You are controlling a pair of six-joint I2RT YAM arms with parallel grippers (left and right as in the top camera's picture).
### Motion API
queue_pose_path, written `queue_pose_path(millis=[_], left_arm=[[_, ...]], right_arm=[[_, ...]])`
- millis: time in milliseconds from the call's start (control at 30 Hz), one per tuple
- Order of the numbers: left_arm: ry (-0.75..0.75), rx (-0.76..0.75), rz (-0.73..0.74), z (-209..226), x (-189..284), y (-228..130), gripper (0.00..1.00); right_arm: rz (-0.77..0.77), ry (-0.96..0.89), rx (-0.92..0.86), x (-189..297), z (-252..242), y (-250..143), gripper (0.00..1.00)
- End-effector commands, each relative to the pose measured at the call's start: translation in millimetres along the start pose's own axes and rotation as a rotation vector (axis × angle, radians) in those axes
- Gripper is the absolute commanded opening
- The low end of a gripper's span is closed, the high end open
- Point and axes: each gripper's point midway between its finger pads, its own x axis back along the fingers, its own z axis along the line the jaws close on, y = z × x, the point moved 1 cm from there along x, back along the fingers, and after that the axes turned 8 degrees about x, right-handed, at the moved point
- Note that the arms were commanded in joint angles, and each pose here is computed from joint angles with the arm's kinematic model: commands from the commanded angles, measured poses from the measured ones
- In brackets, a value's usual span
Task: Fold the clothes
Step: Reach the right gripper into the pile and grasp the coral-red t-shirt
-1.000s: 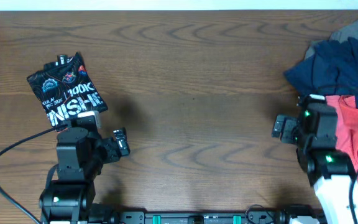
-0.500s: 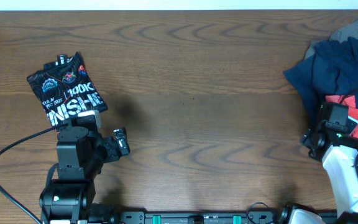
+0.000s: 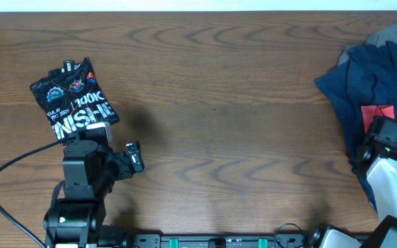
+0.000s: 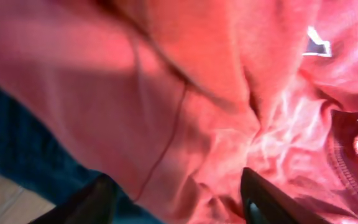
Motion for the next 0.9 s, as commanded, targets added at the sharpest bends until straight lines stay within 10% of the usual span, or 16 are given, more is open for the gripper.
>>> queue_pose_path(millis=[0, 400, 867], left_arm=[[-0.015, -0.011, -0.019, -4, 5, 7, 0.98], [-0.015, -0.011, -0.019, -4, 5, 7, 0.98], [-0.021, -0.012, -0.033, -5, 5, 11, 0.98]], right_arm=[[0.004, -0.006, -0.041, -3, -4, 3, 0.54], [0.009, 0.016, -0.042, -4, -1, 2, 0.02], [-0.229, 0.499, 0.093, 104, 40, 76, 0.01]])
